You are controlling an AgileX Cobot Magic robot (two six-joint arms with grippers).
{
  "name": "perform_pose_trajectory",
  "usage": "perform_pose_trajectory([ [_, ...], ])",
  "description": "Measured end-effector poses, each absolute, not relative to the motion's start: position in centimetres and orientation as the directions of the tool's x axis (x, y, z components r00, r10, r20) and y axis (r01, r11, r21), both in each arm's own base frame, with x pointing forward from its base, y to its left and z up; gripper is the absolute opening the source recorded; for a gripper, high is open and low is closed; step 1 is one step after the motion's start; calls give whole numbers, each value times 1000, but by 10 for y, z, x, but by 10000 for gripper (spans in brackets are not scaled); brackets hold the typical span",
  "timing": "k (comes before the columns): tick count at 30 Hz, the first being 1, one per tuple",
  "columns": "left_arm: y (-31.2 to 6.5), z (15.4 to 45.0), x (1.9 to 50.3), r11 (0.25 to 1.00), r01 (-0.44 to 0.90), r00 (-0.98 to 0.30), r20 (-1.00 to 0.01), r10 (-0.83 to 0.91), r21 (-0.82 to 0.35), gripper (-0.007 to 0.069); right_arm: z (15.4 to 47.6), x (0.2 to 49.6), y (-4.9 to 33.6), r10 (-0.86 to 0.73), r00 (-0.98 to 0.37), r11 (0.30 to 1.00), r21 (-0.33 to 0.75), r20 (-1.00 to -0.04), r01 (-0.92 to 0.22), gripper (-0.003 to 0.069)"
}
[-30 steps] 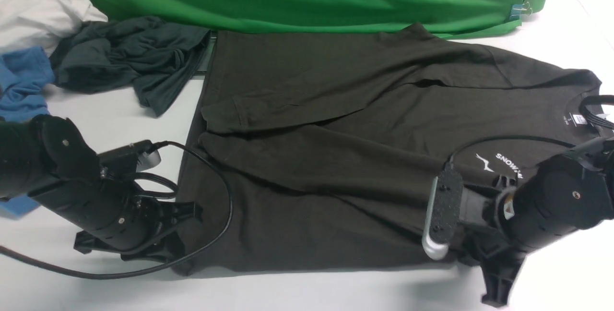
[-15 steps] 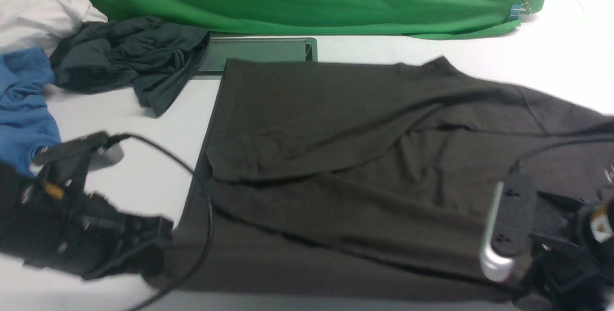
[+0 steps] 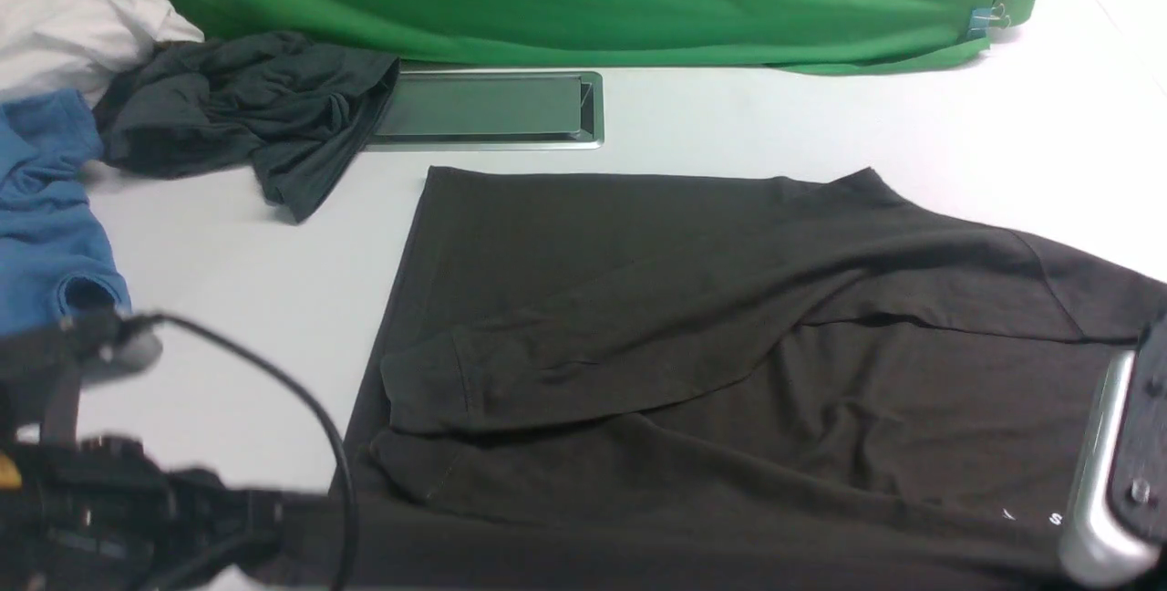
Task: Fold a long-sleeved shirt on a white desktop.
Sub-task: 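Fold the black garment in half by bringing its near edge over to the far edge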
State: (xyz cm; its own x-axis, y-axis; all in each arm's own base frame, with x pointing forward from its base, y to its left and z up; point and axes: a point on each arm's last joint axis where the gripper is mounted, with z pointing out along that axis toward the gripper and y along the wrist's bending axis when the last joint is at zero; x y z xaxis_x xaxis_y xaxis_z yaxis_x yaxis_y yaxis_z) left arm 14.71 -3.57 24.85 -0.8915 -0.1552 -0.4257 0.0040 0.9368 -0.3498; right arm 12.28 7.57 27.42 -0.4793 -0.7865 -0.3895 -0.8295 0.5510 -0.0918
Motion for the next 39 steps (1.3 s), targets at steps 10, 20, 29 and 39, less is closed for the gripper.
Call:
perform_pose_trajectory([
  [10,-42,301,254,945,62,-844,-522,-122,-322,30,299,226,87,-843,-453,525,-261,-290,-810,43],
  [20,-53,273,413,956,72,-820,-563,-106,-284,31,279,384,65,-794,-543,606,-280,-275,-745,43],
  [29,-55,159,508,966,23,-828,-547,-126,-259,215,174,460,71,-727,-625,686,-249,-284,-684,221],
  [39,-49,244,503,963,104,-847,-529,-45,-250,669,262,443,66,-459,-727,886,-207,-511,-414,672],
])
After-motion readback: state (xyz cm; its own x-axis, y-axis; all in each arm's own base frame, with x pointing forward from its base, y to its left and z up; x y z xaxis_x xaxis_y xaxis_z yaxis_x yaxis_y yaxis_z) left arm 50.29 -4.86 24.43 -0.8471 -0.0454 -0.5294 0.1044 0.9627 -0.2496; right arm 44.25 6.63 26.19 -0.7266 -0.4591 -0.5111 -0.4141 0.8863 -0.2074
